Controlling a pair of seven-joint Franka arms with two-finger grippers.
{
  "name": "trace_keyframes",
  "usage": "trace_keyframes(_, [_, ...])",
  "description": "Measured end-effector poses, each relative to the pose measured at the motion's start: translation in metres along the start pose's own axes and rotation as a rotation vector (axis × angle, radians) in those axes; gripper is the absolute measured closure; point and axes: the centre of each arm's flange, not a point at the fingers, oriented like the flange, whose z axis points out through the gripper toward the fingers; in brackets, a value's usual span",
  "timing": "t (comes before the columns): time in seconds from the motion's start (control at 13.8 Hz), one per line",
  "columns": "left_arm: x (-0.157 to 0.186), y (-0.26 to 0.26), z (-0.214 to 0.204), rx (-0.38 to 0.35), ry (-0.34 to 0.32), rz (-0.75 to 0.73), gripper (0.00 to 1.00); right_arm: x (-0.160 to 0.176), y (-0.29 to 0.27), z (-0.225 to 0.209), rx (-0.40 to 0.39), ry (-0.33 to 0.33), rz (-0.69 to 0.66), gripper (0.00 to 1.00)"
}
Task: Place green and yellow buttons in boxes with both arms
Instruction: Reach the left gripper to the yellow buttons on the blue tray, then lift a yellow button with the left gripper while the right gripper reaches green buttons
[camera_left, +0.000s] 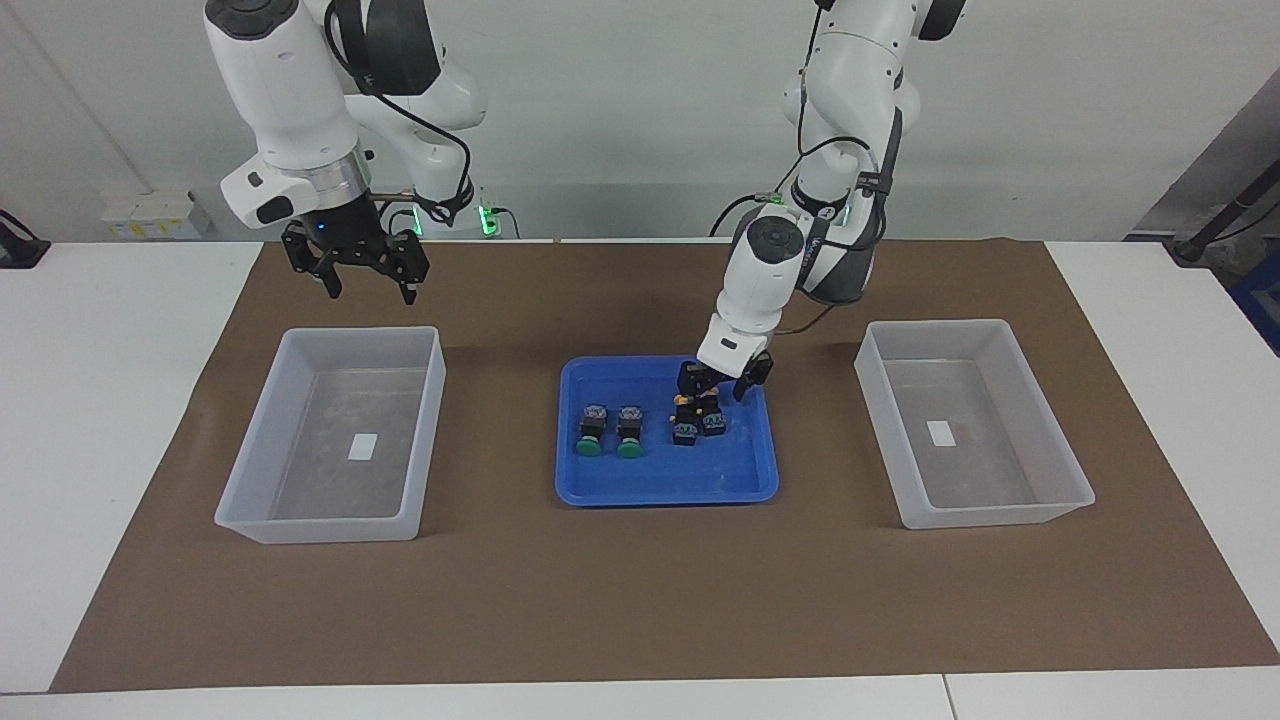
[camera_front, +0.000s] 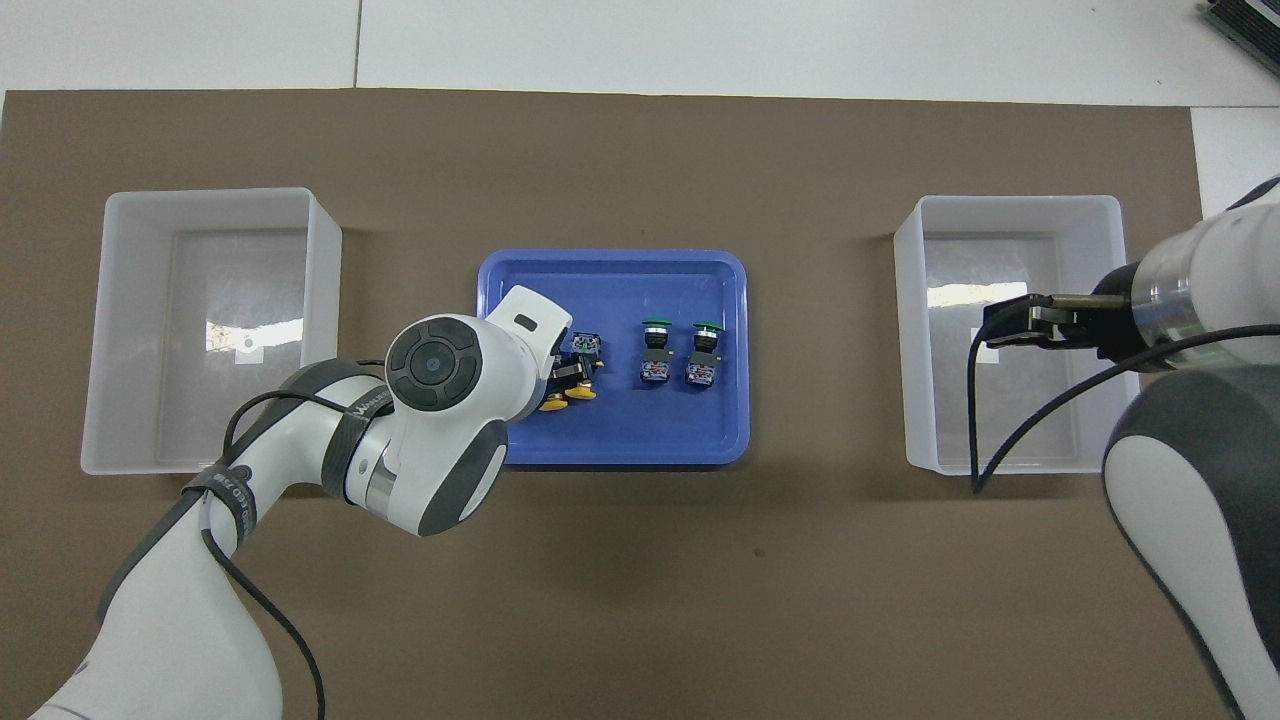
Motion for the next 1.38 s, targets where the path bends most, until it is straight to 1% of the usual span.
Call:
trace_keyframes(0.07, [0.000,0.000,0.001,-0.001,0.000,-0.001,0.28,0.001,-0.002,0.001,0.004,0.012,-0.003,0.00])
trace_keyframes(0.14, [0.000,0.000,0.002,-0.002,0.001,-0.002,0.36,0.001,-0.009,0.003,0.007,0.019,-0.015,0.00])
trace_keyframes(0.22, [0.000,0.000,0.003,-0.003,0.002,-0.002,0.46,0.000,-0.019,0.006,0.010,0.026,-0.034,0.00])
trace_keyframes(0.29, [0.000,0.000,0.007,-0.002,-0.002,-0.002,0.47,-0.001,-0.031,0.009,0.015,0.033,-0.052,0.00])
trace_keyframes(0.36, [0.000,-0.001,0.012,0.000,-0.006,-0.004,0.53,-0.001,-0.042,0.014,0.019,0.041,-0.068,0.00])
trace_keyframes(0.43, [0.000,-0.001,0.017,0.001,-0.010,-0.005,0.58,-0.001,-0.051,0.019,0.023,0.047,-0.079,0.00])
trace_keyframes(0.51, [0.000,-0.001,0.019,0.000,-0.010,-0.006,0.58,0.001,-0.061,0.026,0.029,0.055,-0.090,0.00])
trace_keyframes(0.58, [0.001,-0.001,0.018,0.000,-0.008,-0.006,0.62,0.003,-0.070,0.035,0.035,0.062,-0.097,0.00])
trace_keyframes(0.65, [0.001,-0.002,0.018,0.000,-0.008,-0.007,0.63,0.006,-0.079,0.045,0.042,0.068,-0.101,0.00])
trace_keyframes(0.72, [0.001,-0.002,0.018,0.000,-0.008,-0.007,0.67,0.009,-0.089,0.057,0.049,0.076,-0.102,0.00])
trace_keyframes(0.94, [0.002,-0.001,0.017,-0.002,-0.006,-0.007,0.67,0.016,-0.124,0.100,0.071,0.085,-0.108,0.00])
trace_keyframes(1.16, [0.010,0.001,0.009,-0.003,-0.001,-0.016,0.67,0.016,-0.162,0.144,0.097,0.101,-0.077,0.00])
trace_keyframes(1.38, [0.032,0.001,-0.014,-0.001,0.009,-0.038,0.67,0.005,-0.201,0.176,0.060,0.127,-0.074,0.00])
